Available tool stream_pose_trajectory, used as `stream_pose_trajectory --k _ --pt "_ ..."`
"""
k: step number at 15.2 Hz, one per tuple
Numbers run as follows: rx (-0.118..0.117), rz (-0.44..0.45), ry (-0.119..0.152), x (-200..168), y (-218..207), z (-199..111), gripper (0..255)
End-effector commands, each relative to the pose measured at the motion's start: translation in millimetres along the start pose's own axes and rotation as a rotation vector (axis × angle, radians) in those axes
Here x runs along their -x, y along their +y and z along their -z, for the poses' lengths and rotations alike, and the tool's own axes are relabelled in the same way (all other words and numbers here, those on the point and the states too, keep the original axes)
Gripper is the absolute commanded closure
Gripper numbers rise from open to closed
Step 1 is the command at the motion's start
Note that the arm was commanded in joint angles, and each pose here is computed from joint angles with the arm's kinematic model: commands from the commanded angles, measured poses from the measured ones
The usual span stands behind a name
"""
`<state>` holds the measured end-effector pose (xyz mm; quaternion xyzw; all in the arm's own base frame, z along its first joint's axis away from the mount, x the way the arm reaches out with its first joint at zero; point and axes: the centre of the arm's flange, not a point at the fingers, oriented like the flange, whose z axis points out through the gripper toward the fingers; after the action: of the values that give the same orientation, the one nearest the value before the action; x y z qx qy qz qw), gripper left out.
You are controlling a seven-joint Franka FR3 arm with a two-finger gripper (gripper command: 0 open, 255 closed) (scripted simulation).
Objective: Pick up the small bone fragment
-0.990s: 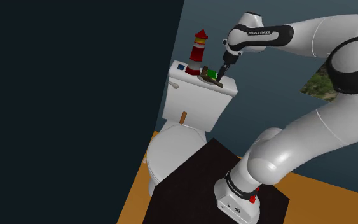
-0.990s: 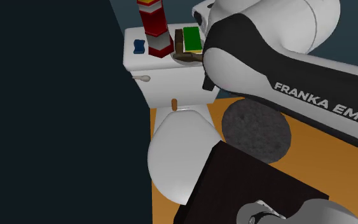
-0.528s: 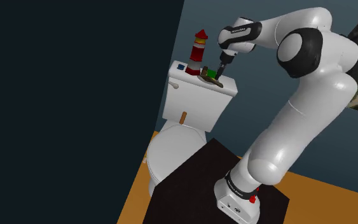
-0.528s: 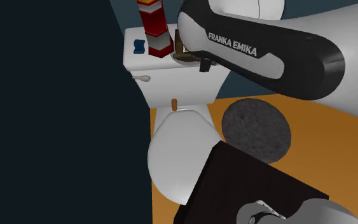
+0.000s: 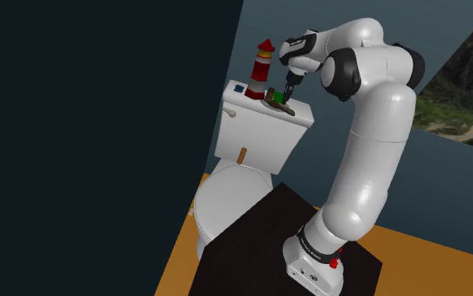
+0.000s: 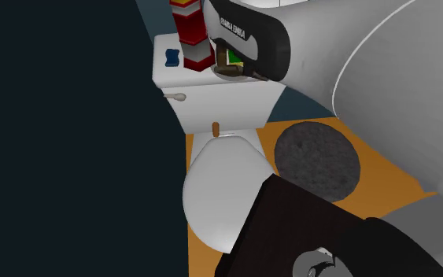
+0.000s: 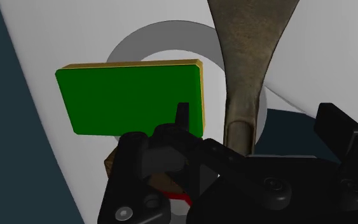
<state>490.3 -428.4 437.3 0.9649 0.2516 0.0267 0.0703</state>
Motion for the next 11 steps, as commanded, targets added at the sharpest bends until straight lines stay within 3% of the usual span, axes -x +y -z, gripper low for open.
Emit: stream_pose_trajectory --k 1,7,8,11 --pt "0.000 0.003 0.001 0 1 -10 0" --pt "0.000 0.003 0.001 1 -3 -33 0" --pt "0.000 0.003 0.001 1 -3 -34 255" --pt "0.000 0.003 0.001 1 -3 -33 255"
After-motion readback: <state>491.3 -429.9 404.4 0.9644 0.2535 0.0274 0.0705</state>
